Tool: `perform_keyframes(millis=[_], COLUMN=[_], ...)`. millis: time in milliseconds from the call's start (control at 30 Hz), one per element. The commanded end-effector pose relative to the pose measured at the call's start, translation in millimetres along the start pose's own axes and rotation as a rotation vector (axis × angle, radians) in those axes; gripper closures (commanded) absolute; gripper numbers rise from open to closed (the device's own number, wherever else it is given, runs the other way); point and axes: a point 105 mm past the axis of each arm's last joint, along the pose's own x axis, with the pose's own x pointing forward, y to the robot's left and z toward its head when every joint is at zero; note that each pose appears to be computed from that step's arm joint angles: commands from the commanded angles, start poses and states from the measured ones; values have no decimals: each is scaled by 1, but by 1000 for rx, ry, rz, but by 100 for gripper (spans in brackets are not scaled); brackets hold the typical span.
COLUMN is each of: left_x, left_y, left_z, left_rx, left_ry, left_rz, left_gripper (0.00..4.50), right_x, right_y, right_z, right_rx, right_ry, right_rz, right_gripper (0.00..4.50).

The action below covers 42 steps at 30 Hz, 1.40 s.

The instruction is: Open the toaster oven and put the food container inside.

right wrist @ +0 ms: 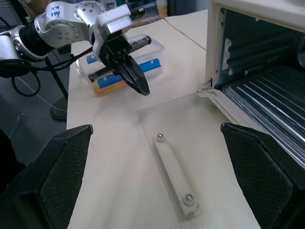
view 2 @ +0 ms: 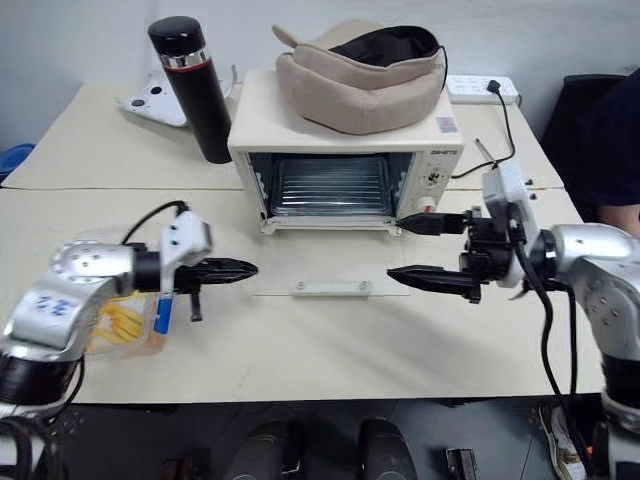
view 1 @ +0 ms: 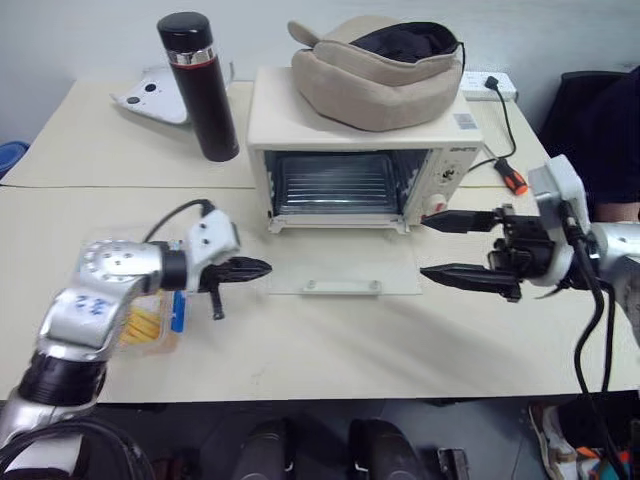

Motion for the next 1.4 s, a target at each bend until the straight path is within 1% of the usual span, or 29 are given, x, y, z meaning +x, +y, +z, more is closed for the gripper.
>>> perform_keyframes(millis=[33, 133, 167, 200, 267, 333, 400, 433, 467, 500, 567, 633, 700, 833, 1033, 1067, 1100, 1200, 1267, 1400], left_x=[-39, -72, -82, -90, -111, -127, -139, -147, -153, -164, -184, -197, -203, -196, -176, -174, -172, -166, -165, -156], left_y=[-16, -38, -46, -53, -69, -81, -92, -98, -101, -102, -105, -110, -116, -121, -102, -98, -96, -94, -92, -81], left_z=[18, 23, 24, 25, 16, 4, -4, -10, -12, -23, -47, -63, -70, -74, -71, -75, -79, -90, -95, -93], left_rx=[-64, -179, -216, -242, -315, -381, -440, -476, -498, -535, -671, -782, -871, -1015, -1189, -1255, -1306, -1384, -1454, -1509], left_ry=[-70, -120, -142, -153, -156, -137, -128, -130, -130, -115, -99, -119, -167, -273, -444, -464, -453, -356, -324, -353], left_rz=[64, 130, 165, 194, 309, 422, 507, 567, 606, 719, 901, 1006, 1066, 1106, 1138, 1161, 1185, 1235, 1280, 1309], left_gripper=[387, 303, 265, 242, 180, 114, 57, 14, 3, 3, 3, 3, 3, 3, 3, 3, 3, 3, 3, 3], right_x=[11, 22, 25, 28, 34, 39, 44, 47, 49, 53, 58, 61, 62, 65, 64, 64, 63, 60, 59, 57], right_y=[-5, -11, -13, -14, -16, -19, -22, -23, -24, -25, -27, -28, -29, -28, -25, -24, -24, -23, -22, -20], right_z=[7, 5, 4, 3, 4, 6, 6, 7, 7, 7, 7, 7, 7, 5, 4, 4, 4, 3, 3, 2], right_rx=[-52, -63, -69, -74, -74, -75, -79, -82, -84, -89, -94, -95, -97, -94, -89, -88, -87, -79, -76, -70], right_ry=[-18, -7, 1, 6, 7, 3, 3, 5, 6, 7, 7, 5, 7, 8, 5, 4, 3, -2, -4, -9], right_rz=[77, 142, 166, 186, 244, 284, 310, 329, 341, 361, 386, 398, 405, 417, 424, 422, 419, 407, 401, 386], right_gripper=[0, 0, 0, 0, 0, 0, 0, 0, 0, 0, 0, 0, 0, 0, 0, 0, 0, 0, 0, 0])
